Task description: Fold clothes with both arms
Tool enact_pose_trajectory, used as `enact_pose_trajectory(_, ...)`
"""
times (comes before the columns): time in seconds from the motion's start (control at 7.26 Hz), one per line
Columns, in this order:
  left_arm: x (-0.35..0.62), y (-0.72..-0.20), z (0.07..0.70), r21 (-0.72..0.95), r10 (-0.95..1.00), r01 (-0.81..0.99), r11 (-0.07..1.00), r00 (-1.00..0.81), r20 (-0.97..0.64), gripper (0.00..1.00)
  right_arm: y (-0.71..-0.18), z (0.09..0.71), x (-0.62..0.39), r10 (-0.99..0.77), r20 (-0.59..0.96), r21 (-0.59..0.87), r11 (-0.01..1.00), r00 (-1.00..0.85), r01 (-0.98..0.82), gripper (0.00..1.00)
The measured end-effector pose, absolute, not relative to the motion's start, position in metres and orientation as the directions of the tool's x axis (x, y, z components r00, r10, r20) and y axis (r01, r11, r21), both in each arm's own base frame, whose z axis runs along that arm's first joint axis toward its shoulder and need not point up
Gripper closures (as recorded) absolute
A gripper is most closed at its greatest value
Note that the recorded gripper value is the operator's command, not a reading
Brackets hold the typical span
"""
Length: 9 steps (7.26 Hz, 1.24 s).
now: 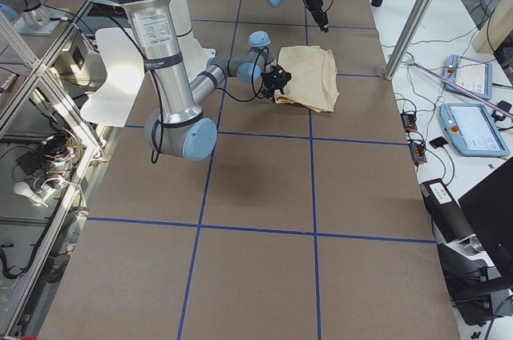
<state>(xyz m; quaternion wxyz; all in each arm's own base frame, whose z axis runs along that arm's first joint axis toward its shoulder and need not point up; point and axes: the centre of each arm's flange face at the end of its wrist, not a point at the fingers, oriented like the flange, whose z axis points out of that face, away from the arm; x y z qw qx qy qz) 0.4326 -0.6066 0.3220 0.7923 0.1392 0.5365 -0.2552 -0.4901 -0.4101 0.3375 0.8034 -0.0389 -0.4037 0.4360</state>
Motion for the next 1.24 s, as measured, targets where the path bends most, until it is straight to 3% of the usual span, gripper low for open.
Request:
enact_pose_trajectory(0.41, 0.43, -0.603, 0.313, -0.051, -0.244, 0.551, 0.833, 0.283, -0.927, 0.48, -0.384, 0.333, -0.47, 0.717, 0.629, -0.429, 0.642, 0.3, -0.635, 1.0)
enact_pose_trajectory(0.83, 0.425, -0.596, 0.298, -0.055, -0.227, 0.537, 0.842, 0.26, -0.938, 0.48, -0.276, 0.318, -0.468, 0.656, 0.641, -0.474, 0.747, 0.399, -0.467, 1.0)
enact_pose_trajectory(0.96, 0.42, -0.585, 0.292, -0.064, -0.215, 0.509, 0.859, 0.244, -0.946, 0.47, -0.24, 0.313, -0.462, 0.632, 0.635, -0.503, 0.775, 0.444, -0.383, 0.95)
enact_pose_trajectory(1.1, 0.413, -0.568, 0.288, -0.074, -0.202, 0.472, 0.879, 0.227, -0.953, 0.43, -0.207, 0.307, -0.455, 0.608, 0.624, -0.539, 0.79, 0.491, -0.292, 0.52)
enact_pose_trajectory(1.24, 0.408, -0.553, 0.283, -0.084, -0.194, 0.442, 0.893, 0.209, -0.958, 0.3, -0.176, 0.303, -0.455, 0.582, 0.61, -0.571, 0.793, 0.539, -0.21, 0.01)
